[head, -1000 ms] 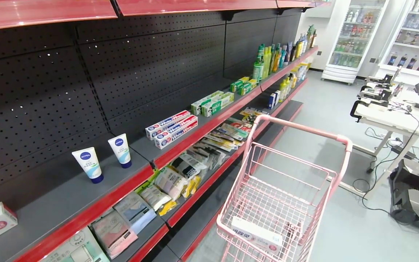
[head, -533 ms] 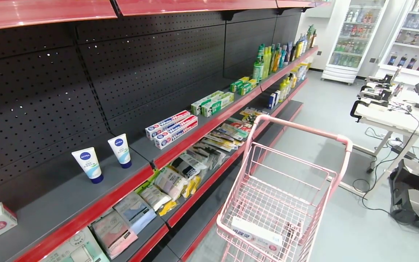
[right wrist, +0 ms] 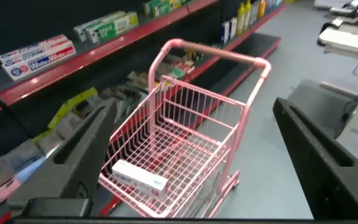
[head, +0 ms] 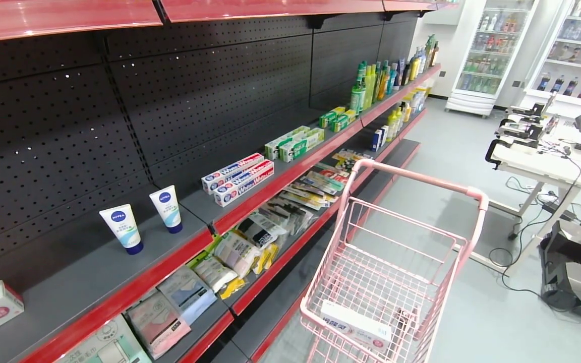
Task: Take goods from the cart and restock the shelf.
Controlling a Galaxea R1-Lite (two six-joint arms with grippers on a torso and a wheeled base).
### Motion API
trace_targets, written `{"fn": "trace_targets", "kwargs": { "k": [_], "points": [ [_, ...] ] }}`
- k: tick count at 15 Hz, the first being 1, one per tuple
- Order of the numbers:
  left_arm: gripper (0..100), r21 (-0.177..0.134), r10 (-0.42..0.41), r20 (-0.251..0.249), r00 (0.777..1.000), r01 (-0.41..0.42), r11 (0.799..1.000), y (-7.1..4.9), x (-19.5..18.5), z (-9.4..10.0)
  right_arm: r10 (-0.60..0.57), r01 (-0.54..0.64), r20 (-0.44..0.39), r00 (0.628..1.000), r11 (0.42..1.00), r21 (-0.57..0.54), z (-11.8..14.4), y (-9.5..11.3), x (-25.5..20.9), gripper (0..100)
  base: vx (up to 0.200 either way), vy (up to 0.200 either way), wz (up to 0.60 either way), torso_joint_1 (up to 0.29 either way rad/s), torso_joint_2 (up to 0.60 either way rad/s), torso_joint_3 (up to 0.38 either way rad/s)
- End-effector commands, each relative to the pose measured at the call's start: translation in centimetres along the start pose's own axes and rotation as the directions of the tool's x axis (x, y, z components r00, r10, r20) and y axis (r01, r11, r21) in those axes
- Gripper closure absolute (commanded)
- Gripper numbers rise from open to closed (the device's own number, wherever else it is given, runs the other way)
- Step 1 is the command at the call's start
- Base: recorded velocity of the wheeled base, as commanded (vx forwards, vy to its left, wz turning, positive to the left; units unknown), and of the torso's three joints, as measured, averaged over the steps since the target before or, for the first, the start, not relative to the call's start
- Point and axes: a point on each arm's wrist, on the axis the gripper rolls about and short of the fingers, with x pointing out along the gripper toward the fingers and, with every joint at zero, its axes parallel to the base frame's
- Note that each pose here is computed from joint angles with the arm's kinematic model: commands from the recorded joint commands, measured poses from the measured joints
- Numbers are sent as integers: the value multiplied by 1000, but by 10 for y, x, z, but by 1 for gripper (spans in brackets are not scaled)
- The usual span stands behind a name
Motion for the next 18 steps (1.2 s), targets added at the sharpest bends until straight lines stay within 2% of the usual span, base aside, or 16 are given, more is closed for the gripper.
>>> {"fn": "trace_targets", "kwargs": {
  "k": [1,3,5,6,10,14,18],
  "points": [
    [0,-2,0,0,1000,0,1000,0,0,0,130,-131,-460,878,991,30,34,3,148,0,0,0,0,0,0,0],
    [0,-2,0,0,1000,0,1000,0,0,0,218,-282,-616,757,959,-7,-1,4,177,0,0,0,0,0,0,0],
    [0,-2,0,0,1000,0,1000,0,0,0,234,-376,-673,702,924,-70,-18,4,191,0,0,0,0,0,0,0],
    [0,-2,0,0,1000,0,1000,0,0,0,233,-437,-714,660,893,-112,-31,3,205,0,0,0,0,0,0,0],
    [0,-2,0,0,1000,0,1000,0,0,0,244,-500,-754,611,856,-128,-59,6,230,0,0,0,0,0,0,0],
    [0,-2,0,0,1000,0,1000,0,0,0,279,-548,-736,617,823,-148,-77,19,253,0,0,0,0,-29,63,35],
    [0,-2,0,0,1000,0,1000,0,0,0,285,-589,-754,592,792,-164,-93,23,264,0,0,0,0,-88,188,95]
  ]
}}
